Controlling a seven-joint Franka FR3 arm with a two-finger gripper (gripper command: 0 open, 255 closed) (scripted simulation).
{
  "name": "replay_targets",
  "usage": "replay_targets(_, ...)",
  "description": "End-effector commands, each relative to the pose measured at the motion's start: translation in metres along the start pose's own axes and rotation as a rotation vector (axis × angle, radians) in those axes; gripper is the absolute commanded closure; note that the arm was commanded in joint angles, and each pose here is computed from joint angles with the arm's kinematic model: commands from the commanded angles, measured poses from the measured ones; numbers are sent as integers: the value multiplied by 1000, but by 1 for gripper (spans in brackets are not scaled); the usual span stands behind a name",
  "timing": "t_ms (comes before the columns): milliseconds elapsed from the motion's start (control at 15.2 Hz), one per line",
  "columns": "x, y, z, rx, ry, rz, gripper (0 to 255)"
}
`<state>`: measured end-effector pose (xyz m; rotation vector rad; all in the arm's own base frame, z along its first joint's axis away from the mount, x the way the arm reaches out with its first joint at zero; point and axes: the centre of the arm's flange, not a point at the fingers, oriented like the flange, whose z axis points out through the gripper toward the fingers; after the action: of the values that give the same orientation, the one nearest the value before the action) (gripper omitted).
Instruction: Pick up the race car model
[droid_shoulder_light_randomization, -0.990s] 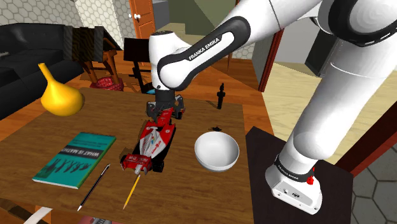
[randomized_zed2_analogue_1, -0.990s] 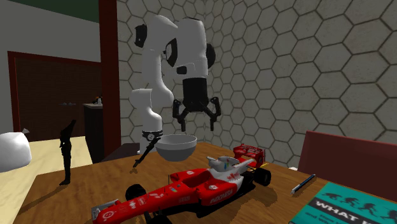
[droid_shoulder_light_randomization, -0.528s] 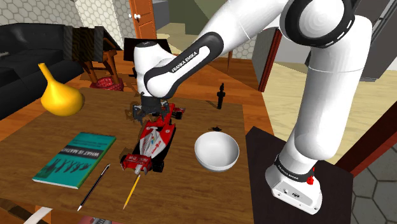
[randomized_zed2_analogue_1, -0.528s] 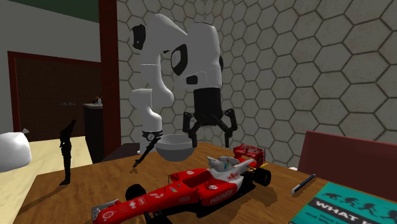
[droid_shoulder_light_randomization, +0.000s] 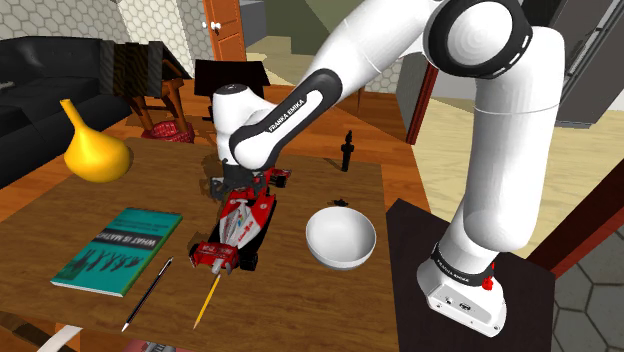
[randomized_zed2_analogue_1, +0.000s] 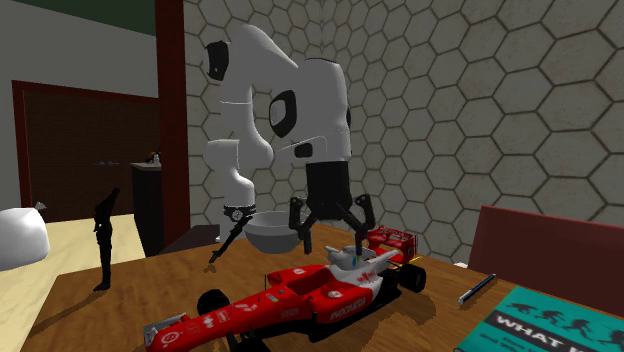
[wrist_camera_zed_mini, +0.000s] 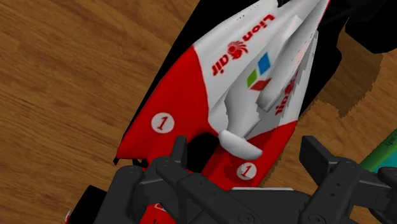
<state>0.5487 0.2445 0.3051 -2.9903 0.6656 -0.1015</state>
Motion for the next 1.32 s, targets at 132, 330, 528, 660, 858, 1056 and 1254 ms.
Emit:
replay_targets(132,-1,0,2,0,0,0,255)
replay_targets(330,-1,0,2,0,0,0,255)
replay_targets(528,-1,0,2,0,0,0,255)
replay_targets(660,0,0,-4,0,0,0,255)
replay_targets(858,1,-2,-19,0,0,0,255)
replay_targets(1056,1,-3,-35,0,0,0,255)
replay_targets(1254,2,-5,-51,0,0,0,255)
